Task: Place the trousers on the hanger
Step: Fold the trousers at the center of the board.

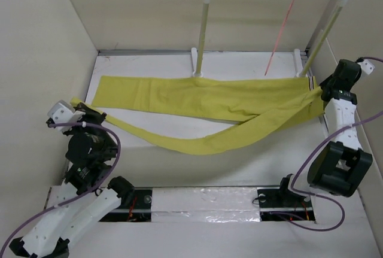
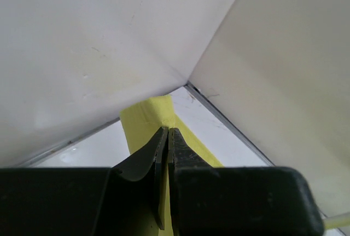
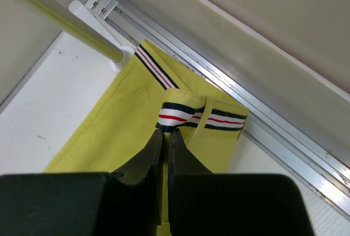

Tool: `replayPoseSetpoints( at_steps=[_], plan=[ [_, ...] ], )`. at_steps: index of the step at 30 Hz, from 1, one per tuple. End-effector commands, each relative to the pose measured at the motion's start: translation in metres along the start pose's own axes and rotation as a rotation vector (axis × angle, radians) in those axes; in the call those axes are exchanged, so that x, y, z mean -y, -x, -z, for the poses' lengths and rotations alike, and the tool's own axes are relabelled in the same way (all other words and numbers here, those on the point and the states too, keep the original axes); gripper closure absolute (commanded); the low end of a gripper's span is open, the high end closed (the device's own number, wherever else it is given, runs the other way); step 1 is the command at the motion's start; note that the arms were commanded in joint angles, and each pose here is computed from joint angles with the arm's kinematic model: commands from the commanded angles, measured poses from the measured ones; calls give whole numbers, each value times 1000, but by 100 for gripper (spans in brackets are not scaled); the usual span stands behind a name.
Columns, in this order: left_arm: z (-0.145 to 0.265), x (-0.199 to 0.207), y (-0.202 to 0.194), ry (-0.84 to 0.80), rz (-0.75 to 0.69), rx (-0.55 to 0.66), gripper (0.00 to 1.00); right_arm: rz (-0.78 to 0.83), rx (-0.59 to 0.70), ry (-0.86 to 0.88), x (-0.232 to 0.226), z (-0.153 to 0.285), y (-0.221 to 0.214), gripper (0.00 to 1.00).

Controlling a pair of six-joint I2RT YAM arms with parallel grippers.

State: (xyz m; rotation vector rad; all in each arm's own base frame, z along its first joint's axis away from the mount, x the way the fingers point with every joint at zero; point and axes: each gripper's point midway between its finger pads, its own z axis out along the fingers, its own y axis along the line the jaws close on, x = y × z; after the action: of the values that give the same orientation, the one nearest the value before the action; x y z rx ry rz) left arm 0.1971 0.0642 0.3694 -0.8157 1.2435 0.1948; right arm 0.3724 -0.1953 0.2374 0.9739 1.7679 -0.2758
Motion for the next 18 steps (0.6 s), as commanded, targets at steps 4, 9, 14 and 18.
replayPoseSetpoints(
  at_steps=[4,9,14,18],
  plan=[
    [-8,-2,13,123,-22,70,100,-63,172,56,-33,-18,68,100],
    [-50,0,-7,247,-127,124,100,-70,146,51,-37,-44,68,100],
    [-103,12,-30,242,-160,3,100,-62,131,71,-41,-59,56,100],
    [-126,15,-49,281,-212,-57,100,-61,103,75,-44,-74,44,100]
  ],
)
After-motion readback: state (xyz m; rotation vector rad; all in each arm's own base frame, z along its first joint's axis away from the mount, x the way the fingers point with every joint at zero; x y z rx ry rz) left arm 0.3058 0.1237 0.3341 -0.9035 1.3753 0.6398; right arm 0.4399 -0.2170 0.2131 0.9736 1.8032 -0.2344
